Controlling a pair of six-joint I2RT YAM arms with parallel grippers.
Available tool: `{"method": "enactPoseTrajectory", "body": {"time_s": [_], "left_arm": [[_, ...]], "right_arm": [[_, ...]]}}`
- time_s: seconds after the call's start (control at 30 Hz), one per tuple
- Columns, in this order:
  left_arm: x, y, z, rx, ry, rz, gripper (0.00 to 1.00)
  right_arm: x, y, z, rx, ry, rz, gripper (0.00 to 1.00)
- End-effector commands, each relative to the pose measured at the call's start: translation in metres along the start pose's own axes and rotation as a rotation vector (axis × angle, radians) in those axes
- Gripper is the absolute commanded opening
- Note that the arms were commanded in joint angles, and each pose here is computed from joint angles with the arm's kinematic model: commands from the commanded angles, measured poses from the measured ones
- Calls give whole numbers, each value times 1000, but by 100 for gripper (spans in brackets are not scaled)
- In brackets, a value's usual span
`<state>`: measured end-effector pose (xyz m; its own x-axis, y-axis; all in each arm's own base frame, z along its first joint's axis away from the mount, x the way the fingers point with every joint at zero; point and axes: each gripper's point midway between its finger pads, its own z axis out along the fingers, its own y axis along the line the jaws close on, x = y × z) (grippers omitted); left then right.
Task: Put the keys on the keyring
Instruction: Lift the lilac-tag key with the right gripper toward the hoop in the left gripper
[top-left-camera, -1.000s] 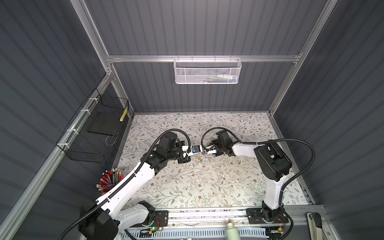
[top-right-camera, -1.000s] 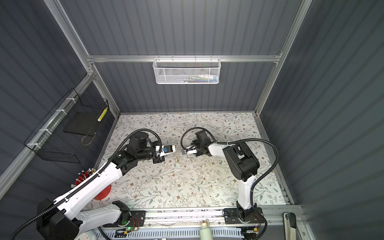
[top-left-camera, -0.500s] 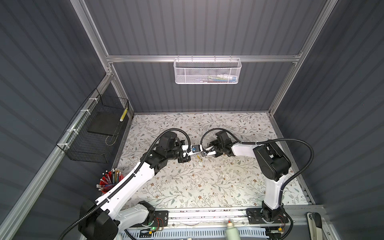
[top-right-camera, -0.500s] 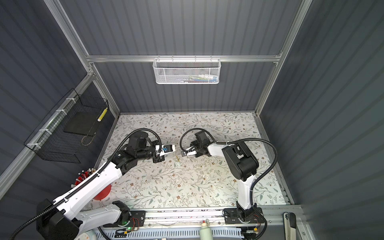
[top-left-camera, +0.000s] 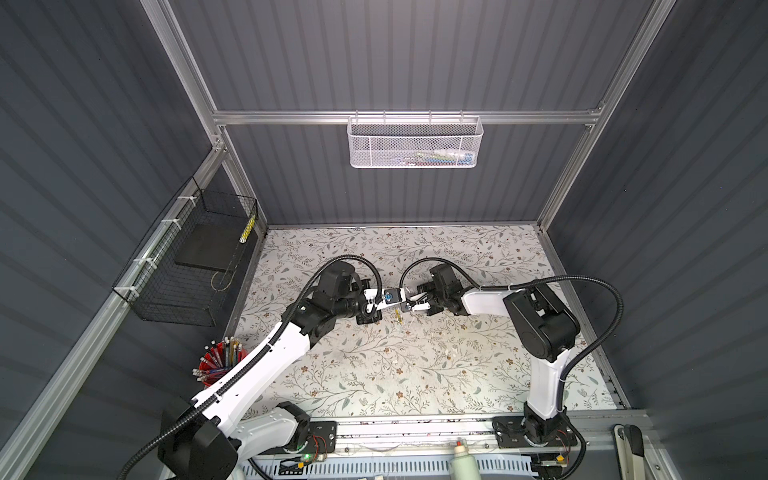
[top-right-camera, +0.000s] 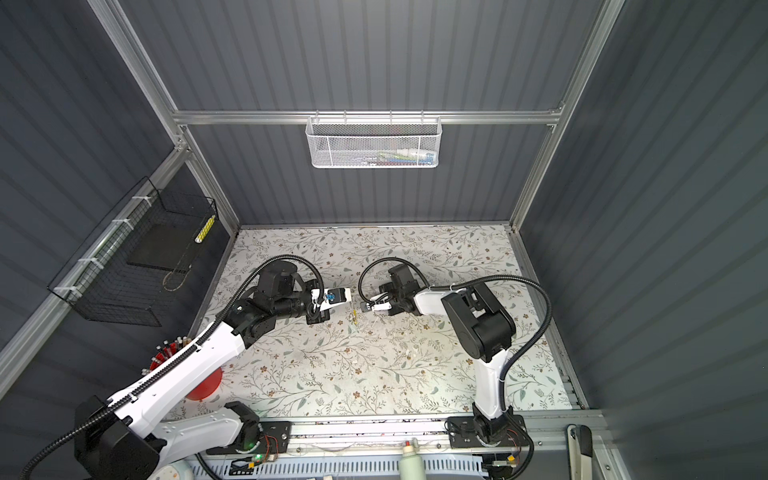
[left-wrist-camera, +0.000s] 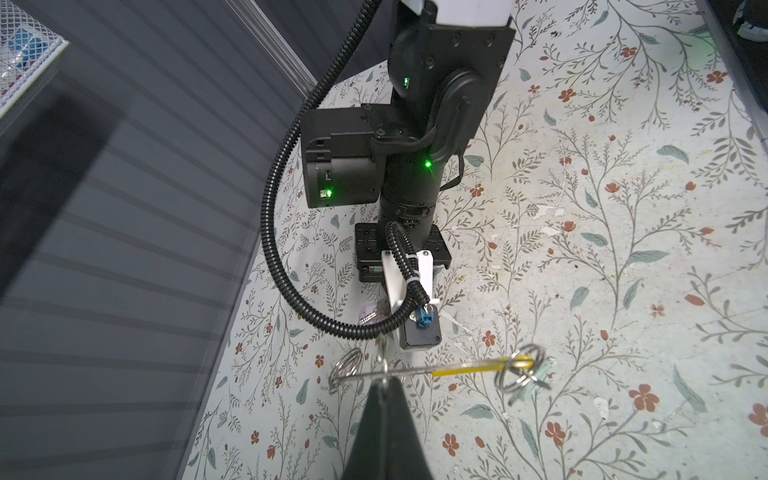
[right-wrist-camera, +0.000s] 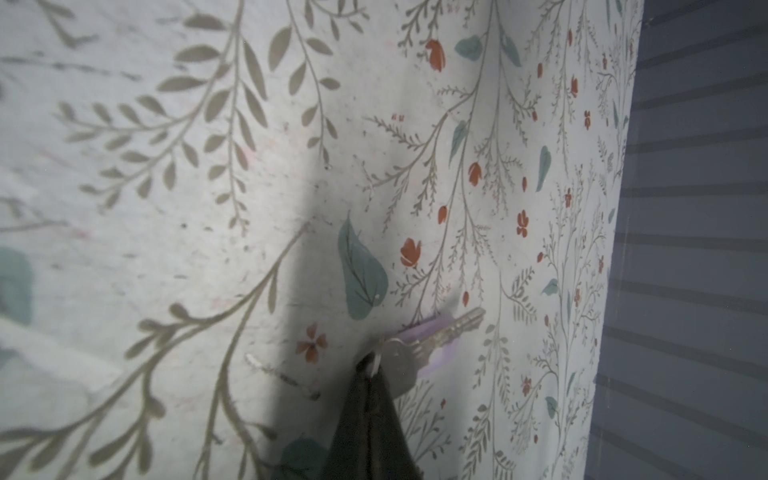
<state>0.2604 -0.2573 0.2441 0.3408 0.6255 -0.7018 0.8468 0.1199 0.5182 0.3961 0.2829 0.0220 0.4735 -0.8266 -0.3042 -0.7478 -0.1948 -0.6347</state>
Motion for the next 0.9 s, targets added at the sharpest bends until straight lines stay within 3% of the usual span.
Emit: {"method": "enactPoseTrajectory", "body": {"time_s": [0.0,0.4,0.67,0.87], "left_arm": [[-13,9,-5,-10,-41,17,0],[-29,6,-10,25,-107,19,0],[-44,-9,-13,99,-190,45,0],[-50,-27,-8,146,-167,113,0]], "right_arm": [[-6,-12,-16,51,-23,108,0],[-15,-40,-95,169,-141,397,0],[-53,-54,-166,213,-273,395,0],[-82,-53,-214,186,-367,347,0]]}}
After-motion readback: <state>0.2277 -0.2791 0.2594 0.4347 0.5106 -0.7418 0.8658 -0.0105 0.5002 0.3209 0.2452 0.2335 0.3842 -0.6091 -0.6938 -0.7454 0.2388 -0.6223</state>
